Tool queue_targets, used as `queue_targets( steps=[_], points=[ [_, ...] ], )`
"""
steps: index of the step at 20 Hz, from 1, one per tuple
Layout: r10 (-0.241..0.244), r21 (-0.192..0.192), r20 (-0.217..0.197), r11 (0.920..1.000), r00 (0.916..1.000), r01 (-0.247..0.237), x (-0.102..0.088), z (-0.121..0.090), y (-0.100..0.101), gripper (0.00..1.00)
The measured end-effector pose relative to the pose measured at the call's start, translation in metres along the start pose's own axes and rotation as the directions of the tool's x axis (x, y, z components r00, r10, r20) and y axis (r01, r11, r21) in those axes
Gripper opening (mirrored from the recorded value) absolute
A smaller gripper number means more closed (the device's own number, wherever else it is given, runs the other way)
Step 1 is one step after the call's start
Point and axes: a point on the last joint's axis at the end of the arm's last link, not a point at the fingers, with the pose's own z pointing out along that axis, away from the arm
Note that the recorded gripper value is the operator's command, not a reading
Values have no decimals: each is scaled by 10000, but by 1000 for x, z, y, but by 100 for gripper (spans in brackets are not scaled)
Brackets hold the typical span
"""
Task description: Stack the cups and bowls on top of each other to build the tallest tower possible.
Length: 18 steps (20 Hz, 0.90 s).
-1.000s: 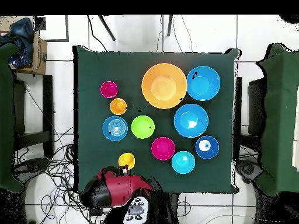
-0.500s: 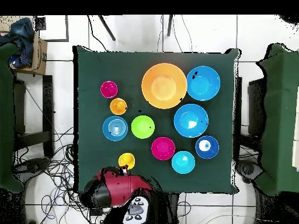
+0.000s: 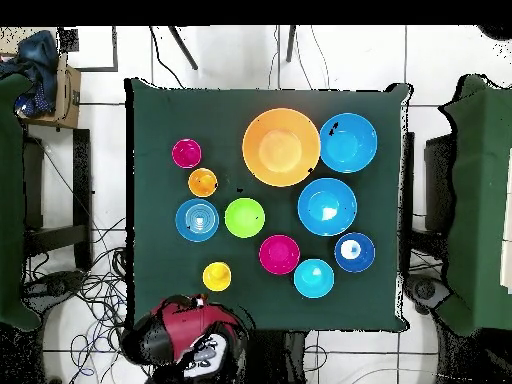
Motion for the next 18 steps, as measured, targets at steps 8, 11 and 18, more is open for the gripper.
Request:
queue_targets(
  steps=[8,11,18],
  points=[
    [-333,229,-614,9991,9976,347,29,37,23,100],
    [-441,309,-740,9984,9963,465,40,55,27,100],
    [-503,351,-595,9980,9970,524,50,83,24,100]
  ],
)
